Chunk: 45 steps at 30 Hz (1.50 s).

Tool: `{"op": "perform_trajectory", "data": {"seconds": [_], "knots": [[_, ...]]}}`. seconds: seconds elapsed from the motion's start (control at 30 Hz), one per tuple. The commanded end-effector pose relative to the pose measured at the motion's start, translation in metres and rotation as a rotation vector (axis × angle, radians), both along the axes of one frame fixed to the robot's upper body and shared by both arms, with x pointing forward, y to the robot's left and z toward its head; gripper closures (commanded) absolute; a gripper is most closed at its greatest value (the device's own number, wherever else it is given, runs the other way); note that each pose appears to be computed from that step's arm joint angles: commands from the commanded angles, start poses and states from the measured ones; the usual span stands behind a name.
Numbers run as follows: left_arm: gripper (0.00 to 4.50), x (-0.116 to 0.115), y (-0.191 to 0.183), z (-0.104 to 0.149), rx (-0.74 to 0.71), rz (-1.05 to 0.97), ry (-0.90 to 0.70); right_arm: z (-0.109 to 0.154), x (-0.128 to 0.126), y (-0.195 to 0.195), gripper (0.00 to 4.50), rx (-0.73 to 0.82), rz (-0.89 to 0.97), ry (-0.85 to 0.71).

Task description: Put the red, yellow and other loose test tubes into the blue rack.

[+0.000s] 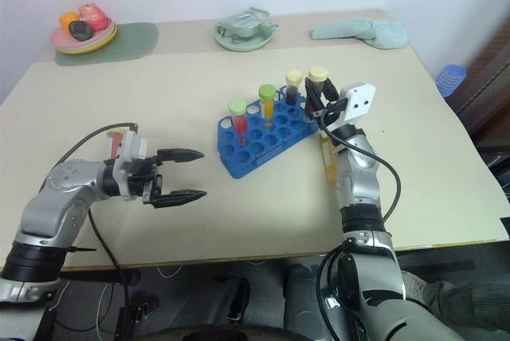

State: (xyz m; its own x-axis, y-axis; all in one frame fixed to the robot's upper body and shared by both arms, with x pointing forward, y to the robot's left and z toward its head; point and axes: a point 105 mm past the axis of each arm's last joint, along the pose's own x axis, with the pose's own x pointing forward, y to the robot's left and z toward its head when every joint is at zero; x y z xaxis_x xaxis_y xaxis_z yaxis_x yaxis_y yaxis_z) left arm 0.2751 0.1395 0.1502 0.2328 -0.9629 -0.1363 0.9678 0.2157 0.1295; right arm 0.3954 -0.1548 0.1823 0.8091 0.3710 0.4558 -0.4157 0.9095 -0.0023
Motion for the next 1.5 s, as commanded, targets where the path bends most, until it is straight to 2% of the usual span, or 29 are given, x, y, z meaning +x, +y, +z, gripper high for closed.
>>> {"op": "perform_trajectory", "data": {"seconds": [0.03, 0.37, 0.57, 0.63, 0.67, 0.8, 0.93, 1.07, 1.13, 1.2, 1.27, 1.33, 1.5], "knots": [[0.00, 0.000, -0.003, 0.011, -0.020, -0.015, -0.031, -0.001, -0.003, 0.008, 3.67, -0.002, 0.017, -0.007], [0.00, -0.001, -0.005, 0.016, -0.021, -0.013, -0.030, -0.011, 0.014, -0.008, 3.67, 0.010, -0.038, 0.041], [0.00, -0.002, -0.005, 0.016, -0.021, -0.003, -0.027, -0.012, 0.012, -0.008, 3.67, 0.031, -0.006, 0.035], [0.00, -0.003, -0.005, 0.016, -0.023, -0.002, -0.026, -0.009, 0.008, -0.005, 2.67, 0.023, 0.016, 0.008], [0.00, -0.003, -0.006, 0.016, -0.023, -0.002, -0.025, -0.005, 0.007, -0.005, 2.31, 0.005, -0.005, -0.013], [0.00, -0.003, -0.006, 0.014, -0.027, -0.001, -0.019, 0.018, 0.003, -0.008, 0.35, -0.077, -0.163, -0.098], [0.00, -0.001, -0.008, 0.011, -0.032, -0.008, -0.013, 0.057, -0.016, -0.006, 0.35, -0.226, -0.149, -0.117], [0.00, 0.000, -0.013, 0.009, -0.044, -0.022, -0.008, 0.074, -0.035, -0.009, 0.35, -0.291, -0.098, 0.096], [0.00, 0.001, -0.016, 0.008, -0.050, -0.031, -0.006, 0.072, -0.043, -0.010, 0.35, -0.336, -0.052, 0.232], [0.00, 0.002, -0.018, 0.007, -0.057, -0.037, -0.006, 0.073, -0.048, -0.012, 0.35, -0.318, -0.007, 0.362], [0.00, 0.003, -0.021, 0.006, -0.062, -0.042, -0.006, 0.064, -0.049, -0.019, 0.35, -0.312, 0.000, 0.519], [0.00, 0.003, -0.024, 0.005, -0.072, -0.046, -0.004, 0.045, -0.051, -0.026, 0.35, -0.284, 0.029, 0.749], [0.00, 0.002, -0.027, 0.003, -0.089, -0.045, -0.005, 0.018, -0.050, -0.038, 0.35, -0.234, 0.064, 1.016]]}}
